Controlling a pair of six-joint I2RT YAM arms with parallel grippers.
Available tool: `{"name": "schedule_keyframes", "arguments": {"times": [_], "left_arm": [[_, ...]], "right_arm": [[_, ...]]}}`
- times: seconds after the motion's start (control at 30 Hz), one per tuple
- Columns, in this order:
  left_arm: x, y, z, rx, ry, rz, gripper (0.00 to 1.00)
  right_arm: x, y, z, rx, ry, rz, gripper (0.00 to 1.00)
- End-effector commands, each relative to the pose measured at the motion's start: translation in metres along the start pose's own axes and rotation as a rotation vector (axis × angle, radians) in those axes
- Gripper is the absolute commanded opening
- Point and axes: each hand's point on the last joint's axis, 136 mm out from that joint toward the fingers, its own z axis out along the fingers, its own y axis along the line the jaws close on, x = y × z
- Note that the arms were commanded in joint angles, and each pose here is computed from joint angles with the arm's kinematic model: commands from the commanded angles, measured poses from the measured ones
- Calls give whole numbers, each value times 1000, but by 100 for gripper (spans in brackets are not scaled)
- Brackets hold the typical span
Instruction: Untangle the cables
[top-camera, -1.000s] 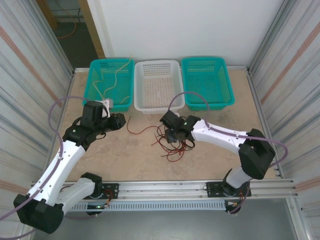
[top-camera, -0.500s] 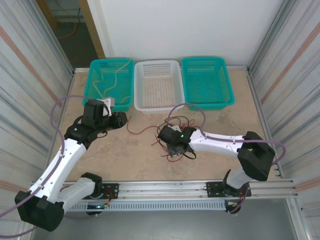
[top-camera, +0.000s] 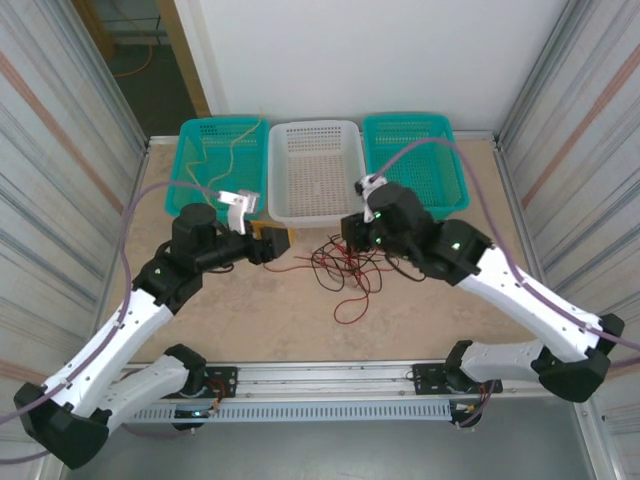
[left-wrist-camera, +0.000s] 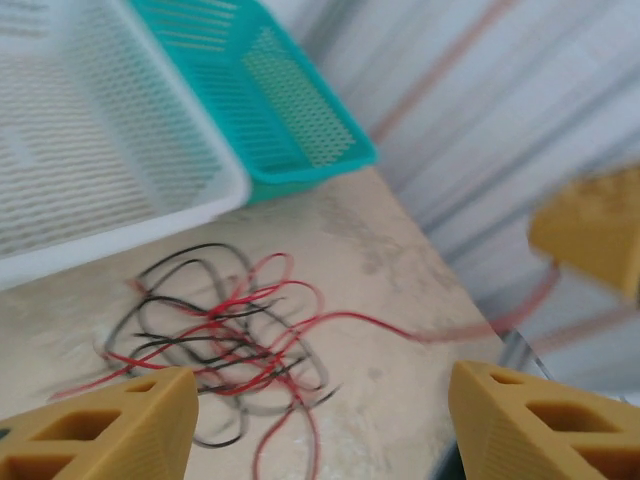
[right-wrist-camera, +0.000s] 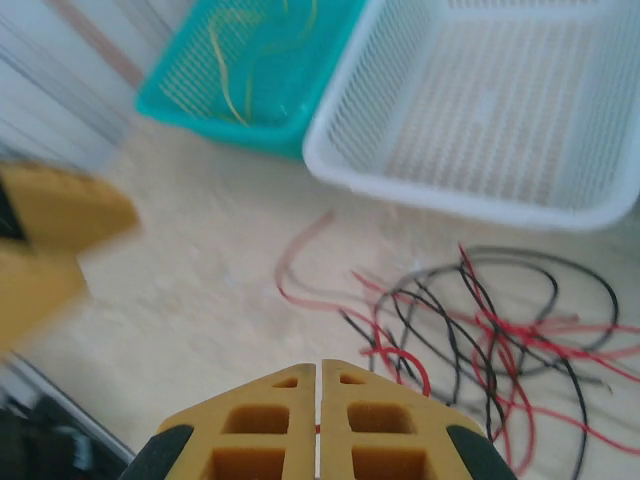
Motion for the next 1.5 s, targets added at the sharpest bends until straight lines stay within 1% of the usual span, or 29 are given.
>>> {"name": "schedule_keyframes", "arguments": {"times": [0.0,0.1,0.27,0.37,0.43,0.53,0.67,0.7,0.77,0.83,0.87,0.9,0.97,1.0,1.1,1.17,1.23,1.3,1.47], "left_arm": [[-32,-51,-4,151,-91,190,71],[-37,-61,6,173,-78,238,73],[-44,-80,21,220,-61,299,73],[-45,-85,34,184,-47,359,73],[-43,-82,45,146,-25,382,68],[-43,-80,54,138,-10,375,50],[-54,-84,51,144,-59,345,17],[-58,-85,49,140,-78,337,11],[-68,-85,43,117,-120,325,1],[-75,-87,40,111,-143,320,0],[-78,-90,38,114,-144,318,0],[-81,-91,38,116,-145,313,0],[-86,-96,35,123,-142,303,0],[-89,-97,34,119,-143,292,0],[-107,-90,26,129,-170,192,0],[-125,-87,17,179,-196,99,0],[-142,-87,7,202,-230,54,0],[-157,-89,-3,197,-264,40,0],[-185,-111,-28,228,-339,76,0]], "right_arm": [[-26,17,-6,-113,-36,11,0],[-52,29,-15,-173,-96,23,0],[-82,51,-26,-265,-158,28,0],[-95,63,-33,-316,-185,23,0],[-99,67,-35,-331,-198,21,0],[-102,67,-34,-327,-205,20,0],[-98,60,-31,-303,-200,26,1],[-97,58,-30,-297,-200,27,1],[-94,54,-29,-289,-196,29,1],[-92,50,-28,-277,-195,31,3],[-90,47,-27,-268,-194,33,8],[-90,44,-28,-258,-198,36,16],[-86,33,-25,-222,-198,47,39],[-85,28,-25,-207,-195,53,47],[-76,9,-24,-147,-185,56,59],[-67,-2,-25,-111,-181,45,69],[-58,-13,-26,-83,-177,45,76],[-50,-22,-26,-61,-172,47,82],[-38,-34,-28,-40,-164,39,85]]}}
